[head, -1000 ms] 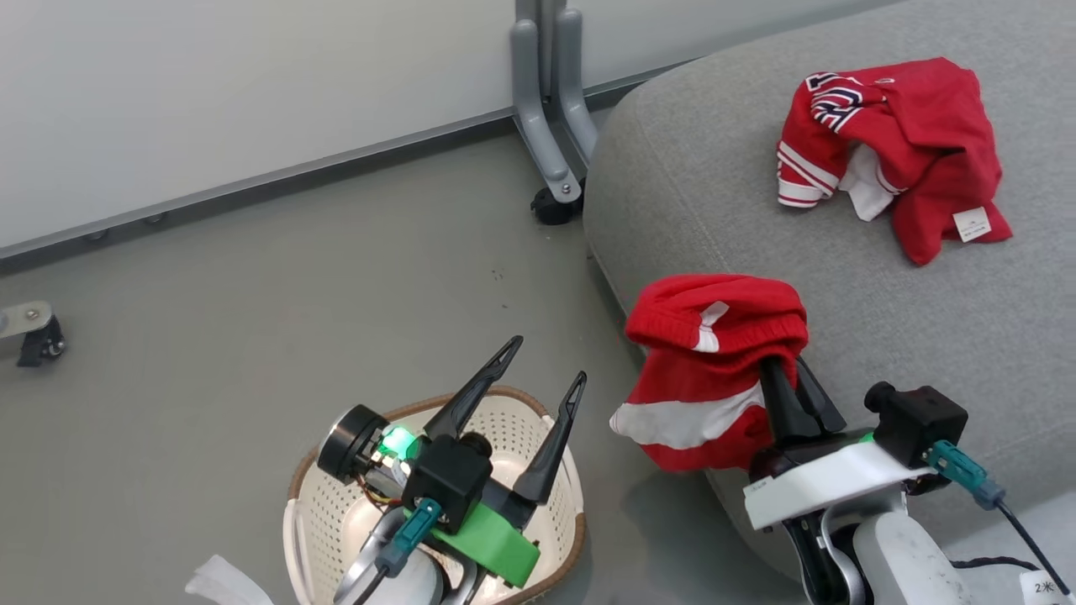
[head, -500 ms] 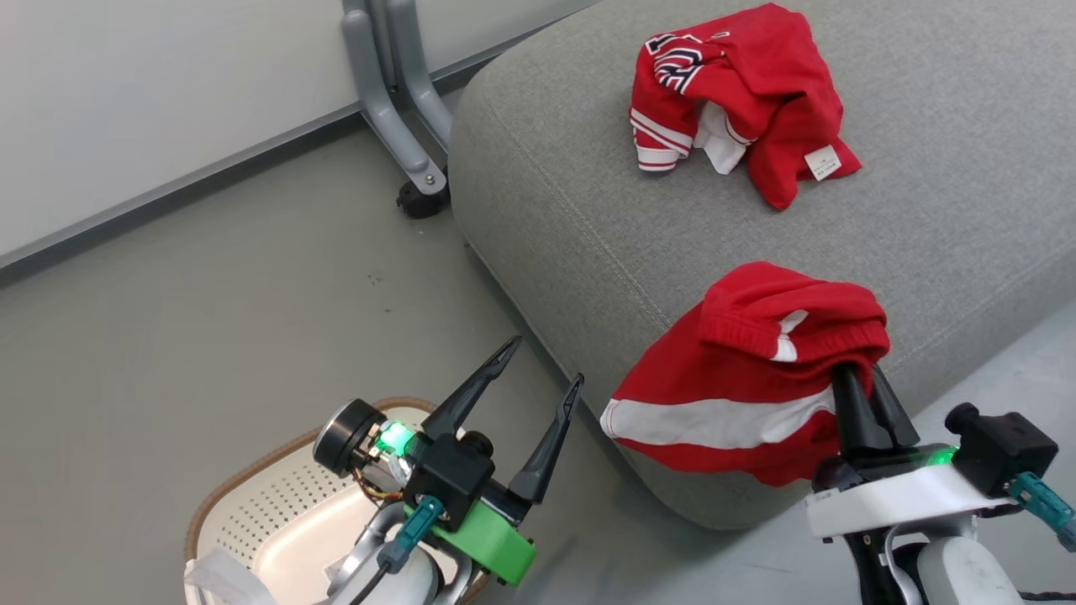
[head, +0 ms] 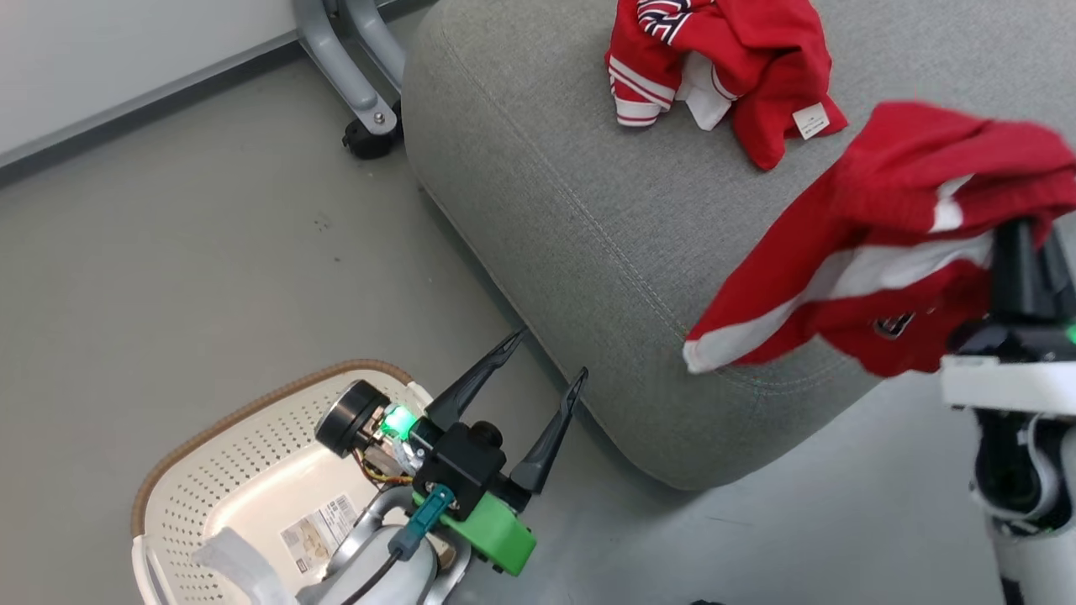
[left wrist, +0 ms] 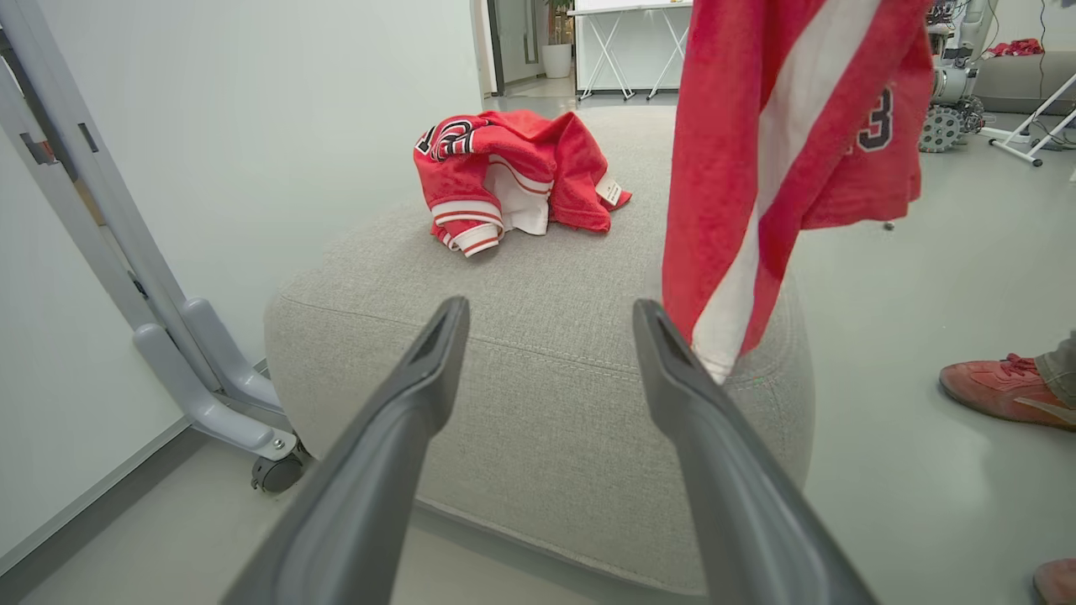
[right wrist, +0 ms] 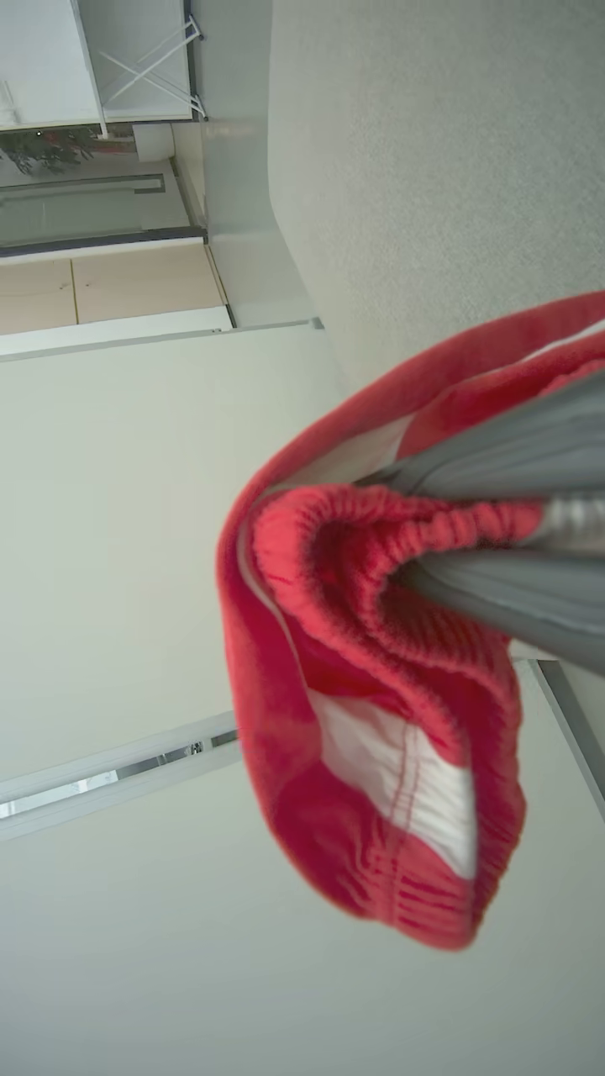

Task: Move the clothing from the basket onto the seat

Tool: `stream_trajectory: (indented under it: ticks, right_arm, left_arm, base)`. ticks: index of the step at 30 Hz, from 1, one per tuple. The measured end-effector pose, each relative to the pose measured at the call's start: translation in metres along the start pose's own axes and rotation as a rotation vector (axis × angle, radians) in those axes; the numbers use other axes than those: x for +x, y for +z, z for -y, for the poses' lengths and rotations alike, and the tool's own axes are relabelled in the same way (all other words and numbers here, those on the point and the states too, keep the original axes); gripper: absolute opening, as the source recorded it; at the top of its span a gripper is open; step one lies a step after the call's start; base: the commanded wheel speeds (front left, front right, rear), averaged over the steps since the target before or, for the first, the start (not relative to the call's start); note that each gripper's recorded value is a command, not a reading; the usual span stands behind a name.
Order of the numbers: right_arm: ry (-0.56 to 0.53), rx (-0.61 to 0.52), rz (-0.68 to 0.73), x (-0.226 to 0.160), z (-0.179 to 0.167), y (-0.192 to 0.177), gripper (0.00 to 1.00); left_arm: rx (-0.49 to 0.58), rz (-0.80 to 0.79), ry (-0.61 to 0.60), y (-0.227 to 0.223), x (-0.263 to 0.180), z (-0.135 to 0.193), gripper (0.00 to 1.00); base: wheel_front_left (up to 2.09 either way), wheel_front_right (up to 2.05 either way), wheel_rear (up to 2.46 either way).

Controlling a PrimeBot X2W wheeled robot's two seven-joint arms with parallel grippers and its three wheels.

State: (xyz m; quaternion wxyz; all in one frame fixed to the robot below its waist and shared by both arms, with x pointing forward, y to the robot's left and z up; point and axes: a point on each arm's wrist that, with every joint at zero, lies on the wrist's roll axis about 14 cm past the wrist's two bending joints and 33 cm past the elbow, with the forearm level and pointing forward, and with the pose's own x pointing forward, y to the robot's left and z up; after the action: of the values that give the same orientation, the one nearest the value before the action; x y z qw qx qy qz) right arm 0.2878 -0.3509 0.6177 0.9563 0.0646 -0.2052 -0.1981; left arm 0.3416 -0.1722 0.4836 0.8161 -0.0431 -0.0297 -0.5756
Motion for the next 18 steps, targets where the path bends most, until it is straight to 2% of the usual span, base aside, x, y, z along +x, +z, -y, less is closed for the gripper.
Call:
stream_trajectory:
  ticks: [5,6,7,8,9,10,13,18]
  right_arm:
    - [0.023,-0.058,0.122,0.053,0.013,0.038,0.0]
    - [0.025,-0.066,0.14,0.063,0.014,0.043,0.03]
    - [0.027,-0.069,0.16,0.076,0.016,0.047,0.13]
    - [0.032,-0.077,0.175,0.088,0.016,0.05,0.15]
    - [0.038,-0.1,0.184,0.101,0.016,0.053,0.05]
    - [0.041,-0.115,0.189,0.112,0.017,0.053,0.0]
    - [0.027,-0.109,0.186,0.146,0.02,0.042,0.0]
    - [0.009,-0.167,0.074,0.193,0.027,-0.011,0.0]
  left_arm:
    - [0.012,0.003,-0.018,-0.007,0.007,-0.013,1.0]
    - [0.012,0.0,-0.019,-0.009,0.007,-0.016,1.0]
    - [0.016,-0.002,-0.02,-0.012,0.008,-0.02,1.0]
    - [0.018,0.0,-0.021,-0.014,0.009,-0.025,1.0]
    - [0.022,0.001,-0.024,-0.016,0.01,-0.029,1.0]
    - [0.027,0.004,-0.023,-0.017,0.011,-0.033,1.0]
    - [0.027,0.002,-0.016,-0.026,0.012,-0.048,1.0]
    - [0.003,0.0,0.023,-0.041,0.01,-0.072,1.0]
  base:
    - [0.0,0.0,0.0]
    - [0.0,0.0,0.0]
    - [0.0,0.0,0.0]
    - [0.0,0.0,0.0]
    - [0.0,0.0,0.0]
    - [0.0,0.0,0.0]
    - [0.0,0.0,0.0]
    - [0.0,0.0,0.0]
